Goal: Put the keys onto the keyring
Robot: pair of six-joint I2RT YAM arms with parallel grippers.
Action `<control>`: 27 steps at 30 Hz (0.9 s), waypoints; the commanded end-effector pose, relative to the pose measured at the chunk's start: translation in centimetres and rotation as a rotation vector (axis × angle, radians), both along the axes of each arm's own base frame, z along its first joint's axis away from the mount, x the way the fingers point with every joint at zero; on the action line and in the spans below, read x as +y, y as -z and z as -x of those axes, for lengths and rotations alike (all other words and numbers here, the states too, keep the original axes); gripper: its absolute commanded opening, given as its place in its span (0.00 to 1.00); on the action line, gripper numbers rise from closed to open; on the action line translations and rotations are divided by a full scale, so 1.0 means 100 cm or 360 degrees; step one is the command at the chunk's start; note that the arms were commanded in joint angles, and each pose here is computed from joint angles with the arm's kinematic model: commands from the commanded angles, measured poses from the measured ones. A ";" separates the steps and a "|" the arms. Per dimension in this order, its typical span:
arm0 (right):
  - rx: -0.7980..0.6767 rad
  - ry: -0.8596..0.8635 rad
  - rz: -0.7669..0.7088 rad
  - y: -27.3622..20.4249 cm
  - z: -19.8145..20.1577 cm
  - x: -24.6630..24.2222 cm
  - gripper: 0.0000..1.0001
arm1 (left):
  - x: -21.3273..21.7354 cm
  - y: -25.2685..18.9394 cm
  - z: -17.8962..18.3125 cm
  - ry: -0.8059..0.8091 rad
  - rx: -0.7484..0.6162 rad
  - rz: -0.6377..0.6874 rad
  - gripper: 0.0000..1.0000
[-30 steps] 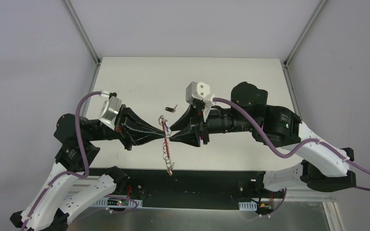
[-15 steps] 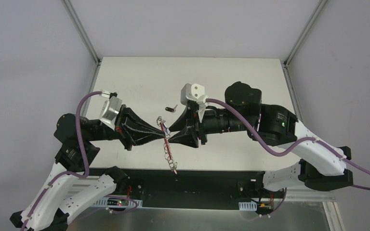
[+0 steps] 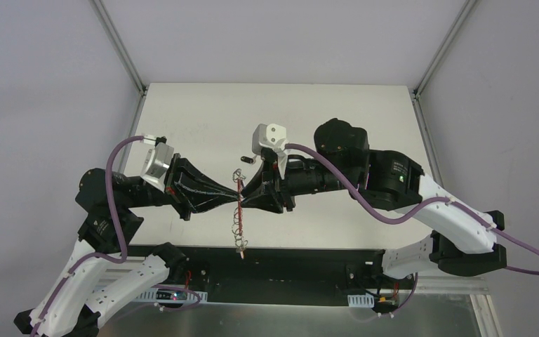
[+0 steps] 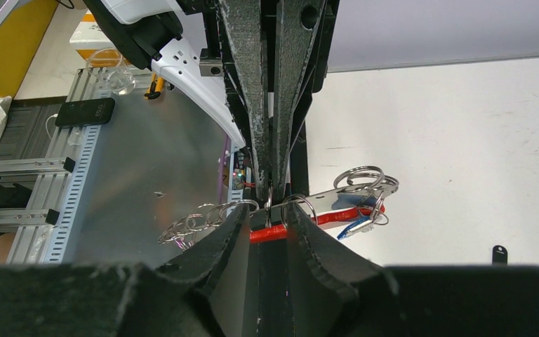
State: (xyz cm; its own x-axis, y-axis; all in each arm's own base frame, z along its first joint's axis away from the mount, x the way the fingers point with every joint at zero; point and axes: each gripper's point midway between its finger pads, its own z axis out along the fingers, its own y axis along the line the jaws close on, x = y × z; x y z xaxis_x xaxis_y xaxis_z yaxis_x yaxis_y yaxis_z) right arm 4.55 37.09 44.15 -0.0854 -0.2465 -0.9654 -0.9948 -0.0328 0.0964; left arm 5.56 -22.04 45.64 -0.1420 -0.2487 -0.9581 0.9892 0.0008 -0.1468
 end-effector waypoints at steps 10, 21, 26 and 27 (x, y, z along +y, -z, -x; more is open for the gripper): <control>-0.0001 -0.0045 -0.0076 -0.018 0.006 -0.003 0.15 | 0.008 -0.025 0.006 -0.0046 -0.0145 0.0103 0.00; -0.0013 -0.0076 -0.0069 -0.012 0.008 -0.002 0.00 | 0.008 -0.026 0.007 -0.0040 -0.0164 0.0110 0.00; -0.0042 0.0017 -0.0109 -0.012 -0.001 -0.007 0.00 | 0.008 -0.025 0.010 -0.0012 -0.0193 0.0101 0.00; -0.0050 0.0048 -0.0118 -0.012 -0.004 -0.009 0.00 | 0.008 -0.024 0.010 -0.0023 -0.0198 0.0099 0.06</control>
